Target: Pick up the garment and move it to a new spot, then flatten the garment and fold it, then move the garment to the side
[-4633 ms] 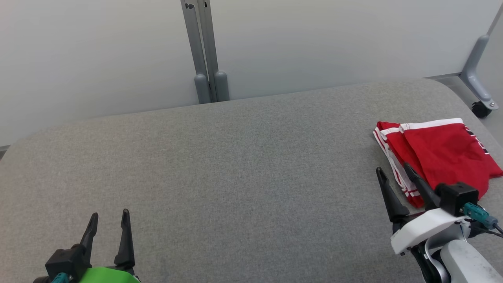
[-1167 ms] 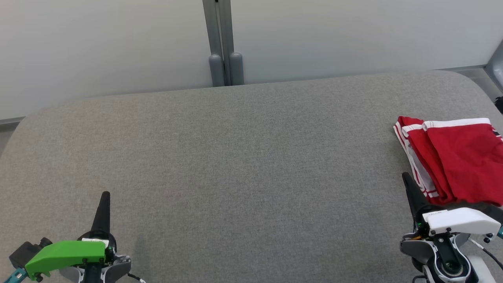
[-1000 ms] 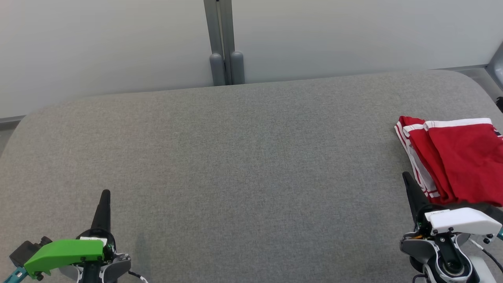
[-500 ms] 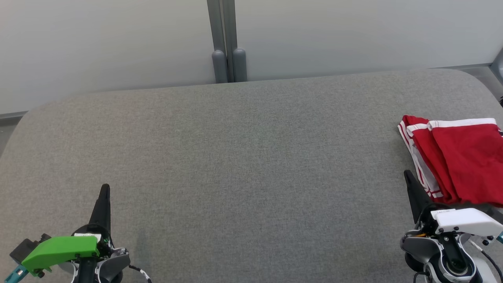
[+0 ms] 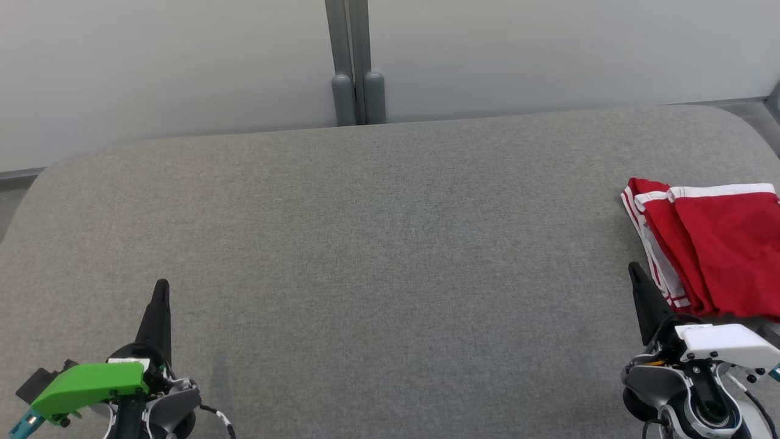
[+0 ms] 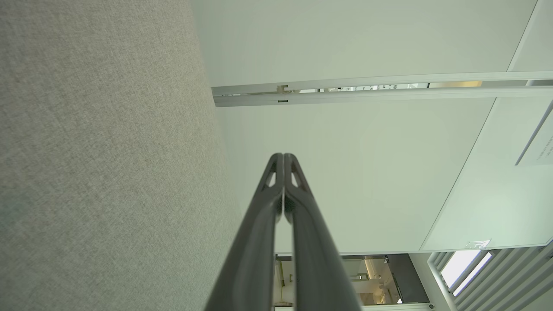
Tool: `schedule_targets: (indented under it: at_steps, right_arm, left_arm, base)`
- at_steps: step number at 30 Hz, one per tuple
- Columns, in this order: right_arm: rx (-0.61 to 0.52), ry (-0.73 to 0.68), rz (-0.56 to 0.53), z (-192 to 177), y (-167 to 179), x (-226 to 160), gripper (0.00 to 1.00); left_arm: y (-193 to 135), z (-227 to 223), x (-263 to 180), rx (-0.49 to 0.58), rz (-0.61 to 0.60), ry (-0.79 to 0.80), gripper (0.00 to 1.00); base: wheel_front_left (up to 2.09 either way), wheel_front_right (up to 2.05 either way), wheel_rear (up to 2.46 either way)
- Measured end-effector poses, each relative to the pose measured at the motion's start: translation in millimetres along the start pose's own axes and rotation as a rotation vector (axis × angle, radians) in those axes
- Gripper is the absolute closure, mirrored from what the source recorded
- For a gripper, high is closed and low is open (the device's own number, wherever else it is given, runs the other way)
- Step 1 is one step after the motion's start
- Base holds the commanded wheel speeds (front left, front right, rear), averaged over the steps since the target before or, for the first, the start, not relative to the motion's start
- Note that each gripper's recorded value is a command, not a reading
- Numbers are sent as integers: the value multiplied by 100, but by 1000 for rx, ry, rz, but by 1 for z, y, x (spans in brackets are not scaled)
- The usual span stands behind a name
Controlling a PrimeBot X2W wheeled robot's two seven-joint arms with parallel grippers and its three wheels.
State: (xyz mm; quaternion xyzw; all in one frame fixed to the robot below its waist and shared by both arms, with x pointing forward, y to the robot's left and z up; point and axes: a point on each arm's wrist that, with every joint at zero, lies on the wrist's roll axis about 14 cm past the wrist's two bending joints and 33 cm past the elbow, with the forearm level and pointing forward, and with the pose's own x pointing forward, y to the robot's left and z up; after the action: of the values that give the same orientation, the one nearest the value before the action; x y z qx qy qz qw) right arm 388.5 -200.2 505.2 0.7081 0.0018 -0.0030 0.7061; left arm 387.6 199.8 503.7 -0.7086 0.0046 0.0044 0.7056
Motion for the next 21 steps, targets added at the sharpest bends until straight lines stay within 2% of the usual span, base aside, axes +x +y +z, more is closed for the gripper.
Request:
schedule_targets:
  at_steps: [21]
  right_arm:
    - [0,0,0,0,0,0,100]
  left_arm:
    - [0,0,0,-1,0,0,100]
  base:
    - [0,0,0]
